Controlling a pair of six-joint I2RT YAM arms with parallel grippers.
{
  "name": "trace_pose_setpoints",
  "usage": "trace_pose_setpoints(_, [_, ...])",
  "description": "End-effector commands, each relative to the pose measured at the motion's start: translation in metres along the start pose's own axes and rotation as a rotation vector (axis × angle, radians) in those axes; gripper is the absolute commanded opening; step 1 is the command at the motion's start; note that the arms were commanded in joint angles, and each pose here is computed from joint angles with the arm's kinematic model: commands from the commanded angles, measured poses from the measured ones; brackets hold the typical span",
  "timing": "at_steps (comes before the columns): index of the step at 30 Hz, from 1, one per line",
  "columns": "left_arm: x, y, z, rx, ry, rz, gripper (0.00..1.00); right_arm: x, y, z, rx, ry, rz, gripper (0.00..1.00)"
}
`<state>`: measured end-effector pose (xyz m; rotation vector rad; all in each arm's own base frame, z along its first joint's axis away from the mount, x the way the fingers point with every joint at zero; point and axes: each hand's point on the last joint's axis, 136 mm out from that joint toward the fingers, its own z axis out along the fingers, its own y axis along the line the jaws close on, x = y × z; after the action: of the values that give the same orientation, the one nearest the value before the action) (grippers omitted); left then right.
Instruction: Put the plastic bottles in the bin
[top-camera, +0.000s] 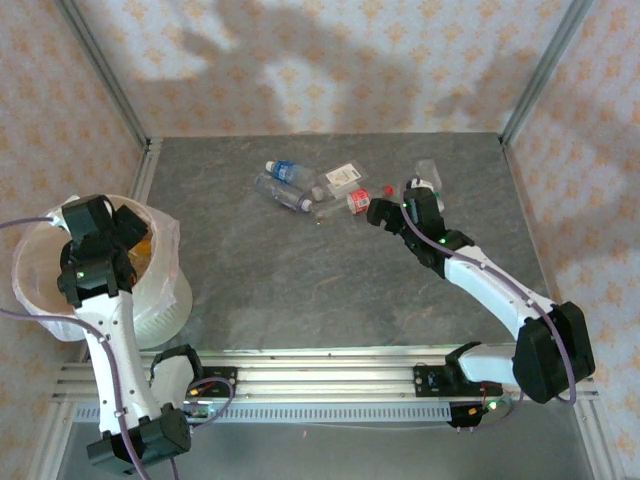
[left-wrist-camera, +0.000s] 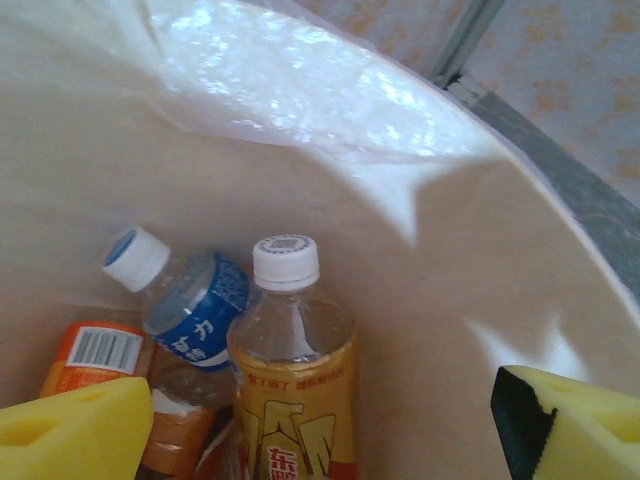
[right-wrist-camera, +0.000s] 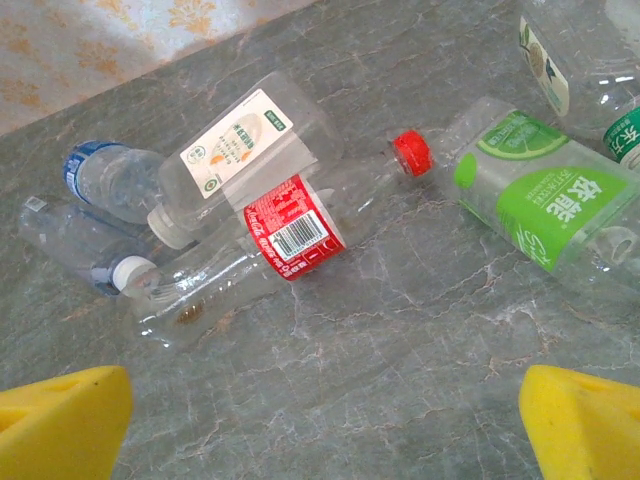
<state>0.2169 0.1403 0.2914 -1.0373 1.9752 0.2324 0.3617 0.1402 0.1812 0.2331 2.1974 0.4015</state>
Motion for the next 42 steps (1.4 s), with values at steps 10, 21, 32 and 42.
trace_pose_setpoints(10, [-0.010, -0.046, -0.019, 0.282, -0.041, -0.002, 1.00, -0.007, 0.009, 0.003, -0.015, 0.011, 0.014, 0.99])
trace_pose_setpoints(21, [-0.038, -0.117, -0.099, 0.764, -0.137, -0.050, 1.00, -0.012, 0.012, 0.000, -0.022, -0.005, 0.014, 0.99])
trace_pose_setpoints(32, [-0.017, -0.209, -0.137, 1.073, -0.067, 0.032, 1.00, -0.022, 0.005, -0.013, -0.002, -0.073, -0.023, 0.99])
trace_pose_setpoints(42, [0.034, -0.292, -0.121, 1.007, 0.042, 0.146, 1.00, -0.026, -0.002, -0.021, 0.016, -0.096, 0.008, 0.99])
